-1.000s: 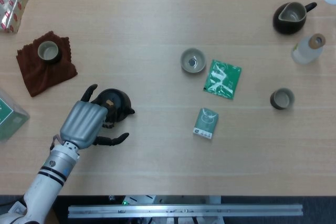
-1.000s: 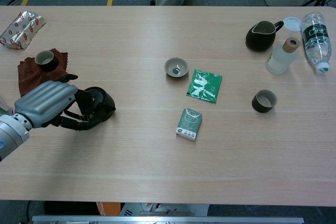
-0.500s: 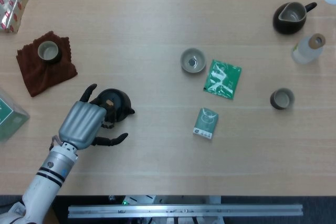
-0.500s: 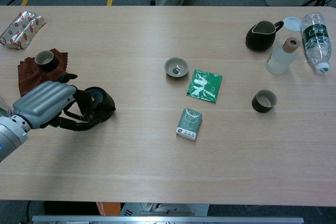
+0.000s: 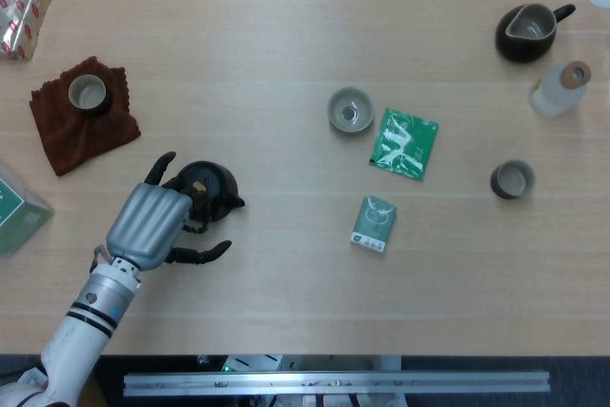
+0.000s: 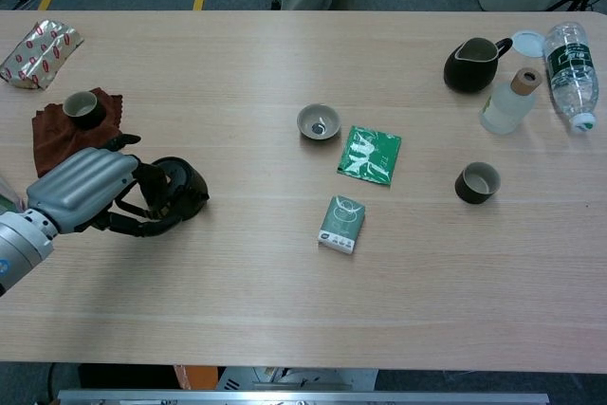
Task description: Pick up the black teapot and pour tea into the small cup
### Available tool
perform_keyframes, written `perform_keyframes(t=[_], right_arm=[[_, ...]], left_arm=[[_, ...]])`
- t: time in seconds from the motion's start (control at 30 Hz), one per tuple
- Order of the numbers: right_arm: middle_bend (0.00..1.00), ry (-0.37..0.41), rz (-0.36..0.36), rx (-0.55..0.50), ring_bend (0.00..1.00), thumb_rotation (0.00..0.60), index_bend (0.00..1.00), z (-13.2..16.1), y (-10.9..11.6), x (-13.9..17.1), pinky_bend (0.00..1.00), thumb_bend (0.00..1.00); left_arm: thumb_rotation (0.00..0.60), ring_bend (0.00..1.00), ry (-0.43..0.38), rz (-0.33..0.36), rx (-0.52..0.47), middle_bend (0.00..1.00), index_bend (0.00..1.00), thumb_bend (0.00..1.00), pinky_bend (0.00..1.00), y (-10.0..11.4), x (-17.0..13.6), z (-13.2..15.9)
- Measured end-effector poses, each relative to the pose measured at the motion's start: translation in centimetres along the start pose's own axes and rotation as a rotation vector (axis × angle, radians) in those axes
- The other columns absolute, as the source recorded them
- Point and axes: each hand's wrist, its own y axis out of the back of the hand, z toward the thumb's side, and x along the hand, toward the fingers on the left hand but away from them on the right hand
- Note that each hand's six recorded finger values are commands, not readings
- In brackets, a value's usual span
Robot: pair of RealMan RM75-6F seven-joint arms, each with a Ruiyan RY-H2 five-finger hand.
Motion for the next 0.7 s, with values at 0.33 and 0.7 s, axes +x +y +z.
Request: perform_keyframes(t=[0.33,0.7], right_arm=[[0.30,0.000,0.001,0.002,0.18,0.600,0.34,0.11,0.08,0.05,0.26,0.14],[0.30,-0.002,0.002,0.001,0.18,0.600,0.34,0.19,0.17,0.20,0.26,0.14]], left_arm=[[0.211,0.37,0.004,0.008,-0.005,0.50,0.49,0.18,0.06,-0.41,-0.26,-0.34],[0.213,0.37,0.007,0.011,-0.019,0.50,0.49,0.18,0.06,-0.97,-0.39,-0.50]])
